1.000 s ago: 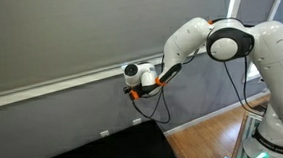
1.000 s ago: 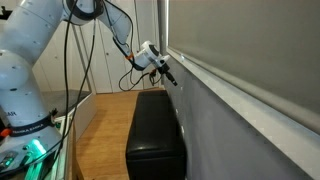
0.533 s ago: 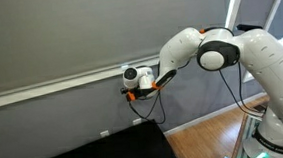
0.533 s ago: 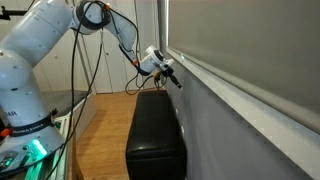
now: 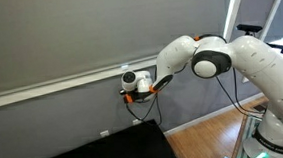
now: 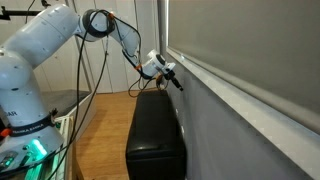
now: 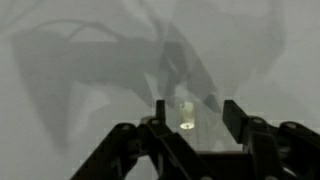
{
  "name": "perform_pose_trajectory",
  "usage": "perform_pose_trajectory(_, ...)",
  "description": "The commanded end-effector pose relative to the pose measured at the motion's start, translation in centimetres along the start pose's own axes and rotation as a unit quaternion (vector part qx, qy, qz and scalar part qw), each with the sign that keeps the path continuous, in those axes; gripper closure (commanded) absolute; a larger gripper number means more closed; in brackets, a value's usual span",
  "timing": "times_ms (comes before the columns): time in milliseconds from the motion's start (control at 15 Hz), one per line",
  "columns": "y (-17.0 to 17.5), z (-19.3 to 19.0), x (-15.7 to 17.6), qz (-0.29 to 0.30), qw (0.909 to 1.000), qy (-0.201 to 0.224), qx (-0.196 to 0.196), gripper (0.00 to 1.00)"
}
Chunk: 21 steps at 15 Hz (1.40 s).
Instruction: Uncover the window blind
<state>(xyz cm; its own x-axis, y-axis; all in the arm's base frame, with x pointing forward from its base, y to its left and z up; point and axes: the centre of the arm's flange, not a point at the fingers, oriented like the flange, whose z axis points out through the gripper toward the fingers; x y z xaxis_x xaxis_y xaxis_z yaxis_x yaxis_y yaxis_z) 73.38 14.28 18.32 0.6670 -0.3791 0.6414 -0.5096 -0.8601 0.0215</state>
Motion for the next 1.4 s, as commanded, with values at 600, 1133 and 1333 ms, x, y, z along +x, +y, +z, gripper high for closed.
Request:
perform_pose_trajectory(600, -0.8, -0.8, -0.7, 0.000, 0.9999, 0.006, -0.015, 0.96)
perform_pose_trajectory(1133, -1.6, 0.5, -3.4, -0.019, 0.9938, -0.099, -0.049, 0.96)
perform_pose_trajectory(1333, -1.7, 1.6, -5.1, -0.030, 0.9879, -0.138, -0.064, 0.96)
